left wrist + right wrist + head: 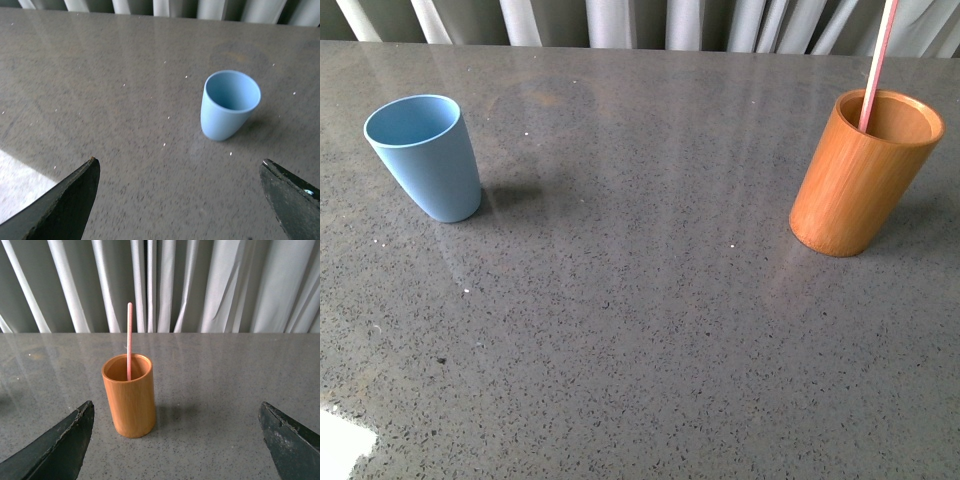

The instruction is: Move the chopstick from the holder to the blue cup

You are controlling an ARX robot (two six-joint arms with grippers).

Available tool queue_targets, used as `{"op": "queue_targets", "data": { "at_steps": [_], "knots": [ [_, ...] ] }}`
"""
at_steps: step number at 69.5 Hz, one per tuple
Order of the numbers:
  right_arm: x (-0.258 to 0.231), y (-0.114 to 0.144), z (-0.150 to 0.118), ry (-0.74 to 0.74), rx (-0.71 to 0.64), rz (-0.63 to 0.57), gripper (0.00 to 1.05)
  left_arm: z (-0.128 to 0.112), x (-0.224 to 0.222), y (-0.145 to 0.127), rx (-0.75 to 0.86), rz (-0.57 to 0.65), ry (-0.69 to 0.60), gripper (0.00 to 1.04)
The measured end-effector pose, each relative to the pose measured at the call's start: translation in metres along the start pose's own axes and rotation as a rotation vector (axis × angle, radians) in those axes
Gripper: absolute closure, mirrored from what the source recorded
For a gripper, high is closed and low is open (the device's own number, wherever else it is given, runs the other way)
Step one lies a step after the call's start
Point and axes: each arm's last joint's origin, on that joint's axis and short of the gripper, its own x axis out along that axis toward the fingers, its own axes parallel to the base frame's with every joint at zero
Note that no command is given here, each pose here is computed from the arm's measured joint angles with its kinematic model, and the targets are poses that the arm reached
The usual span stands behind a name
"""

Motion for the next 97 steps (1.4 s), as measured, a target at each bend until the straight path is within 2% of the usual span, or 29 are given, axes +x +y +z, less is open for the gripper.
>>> {"op": "queue_targets", "data": {
  "at_steps": [7, 12, 17, 24, 36, 54, 76, 97],
  "knots": [
    [0.0, 0.0, 0.0, 0.0, 0.0, 0.0, 0.09, 0.021, 0.027, -0.002, -0.023, -0.049, 0.034, 0.09],
    [0.0, 0.0, 0.0, 0.0, 0.0, 0.0, 0.09, 0.031, 0.057, -0.006, -0.071, -0.102, 0.125, 0.09],
    [0.0, 0.0, 0.0, -0.001, 0.0, 0.0, 0.09, 0.033, 0.082, -0.008, -0.116, -0.126, 0.216, 0.09],
    [0.0, 0.0, 0.0, 0.0, 0.0, 0.0, 0.09, 0.03, 0.119, -0.01, -0.14, -0.09, 0.316, 0.09],
    [0.0, 0.0, 0.0, 0.0, 0.0, 0.0, 0.09, 0.033, 0.155, -0.009, -0.141, -0.035, 0.375, 0.09],
    [0.0, 0.0, 0.0, -0.001, 0.0, 0.0, 0.09, 0.032, 0.183, -0.009, -0.162, -0.014, 0.43, 0.09],
    [0.0, 0.0, 0.0, -0.001, 0.0, 0.0, 0.09, 0.04, 0.198, -0.012, -0.159, -0.016, 0.455, 0.09],
    [0.0, 0.0, 0.0, 0.0, 0.0, 0.0, 0.09, 0.038, 0.214, -0.02, -0.144, -0.011, 0.506, 0.09]
  ]
}}
